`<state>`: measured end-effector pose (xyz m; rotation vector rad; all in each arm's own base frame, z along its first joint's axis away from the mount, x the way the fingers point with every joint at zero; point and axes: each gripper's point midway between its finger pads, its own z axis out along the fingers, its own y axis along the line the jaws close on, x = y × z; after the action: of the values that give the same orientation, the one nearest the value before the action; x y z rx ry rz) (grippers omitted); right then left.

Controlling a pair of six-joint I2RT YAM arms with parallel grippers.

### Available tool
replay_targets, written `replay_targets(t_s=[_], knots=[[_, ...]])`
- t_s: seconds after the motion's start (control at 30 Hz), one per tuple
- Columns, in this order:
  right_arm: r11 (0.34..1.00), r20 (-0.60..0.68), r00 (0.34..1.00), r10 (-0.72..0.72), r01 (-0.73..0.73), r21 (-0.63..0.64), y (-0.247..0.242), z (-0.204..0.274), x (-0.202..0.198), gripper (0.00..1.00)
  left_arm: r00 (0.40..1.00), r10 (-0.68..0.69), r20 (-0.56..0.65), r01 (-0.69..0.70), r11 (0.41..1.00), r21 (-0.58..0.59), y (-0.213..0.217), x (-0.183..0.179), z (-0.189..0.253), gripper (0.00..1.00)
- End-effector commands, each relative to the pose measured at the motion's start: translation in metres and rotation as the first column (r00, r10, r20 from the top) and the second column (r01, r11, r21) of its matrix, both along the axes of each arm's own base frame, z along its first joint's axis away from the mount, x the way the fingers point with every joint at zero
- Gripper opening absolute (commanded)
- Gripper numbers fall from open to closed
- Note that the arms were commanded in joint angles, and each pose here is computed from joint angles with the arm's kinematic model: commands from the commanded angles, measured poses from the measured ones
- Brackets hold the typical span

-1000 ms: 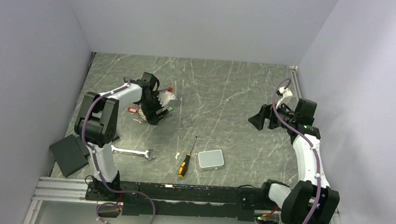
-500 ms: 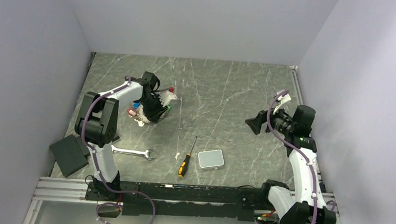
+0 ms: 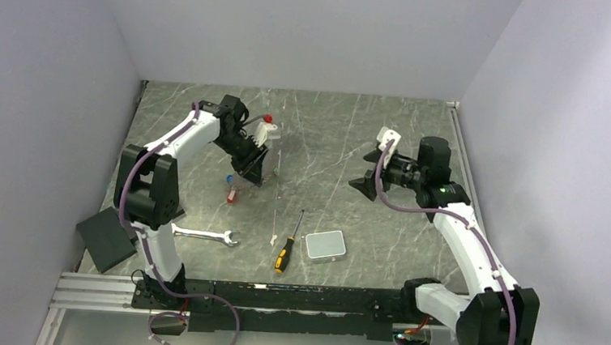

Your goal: Remove the keys from the keyring

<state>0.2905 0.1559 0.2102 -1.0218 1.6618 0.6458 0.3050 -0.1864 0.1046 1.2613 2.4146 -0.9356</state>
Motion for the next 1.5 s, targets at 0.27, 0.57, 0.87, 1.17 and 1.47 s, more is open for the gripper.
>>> replay_targets(t_s=[0.27, 0.57, 0.87, 1.17, 1.47], knots=[[0.904, 0.202, 0.883, 0.424, -0.399, -0.154, 0.087, 0.034, -0.033, 0.77, 0.985, -0.074, -0.153, 0.031, 0.963, -0.269, -0.056, -0.044, 0.083, 0.15], [0.838, 0.243, 0.807, 0.538, -0.481, -0.259, 0.124, 0.028, -0.049, 0.71, 0.969, -0.172, -0.176, 0.117, 0.952, -0.282, -0.079, -0.072, 0.09, 0.14], [0.772, 0.264, 0.738, 0.621, -0.517, -0.371, 0.148, 0.007, -0.061, 0.59, 0.945, -0.267, -0.19, 0.197, 0.926, -0.321, -0.09, -0.095, 0.095, 0.14], [0.724, 0.263, 0.693, 0.672, -0.538, -0.431, 0.154, -0.011, -0.068, 0.53, 0.923, -0.322, -0.21, 0.232, 0.902, -0.364, -0.097, -0.109, 0.101, 0.14], [0.69, 0.24, 0.667, 0.706, -0.569, -0.447, 0.155, -0.027, -0.078, 0.54, 0.909, -0.356, -0.217, 0.254, 0.885, -0.391, -0.1, -0.116, 0.107, 0.14]])
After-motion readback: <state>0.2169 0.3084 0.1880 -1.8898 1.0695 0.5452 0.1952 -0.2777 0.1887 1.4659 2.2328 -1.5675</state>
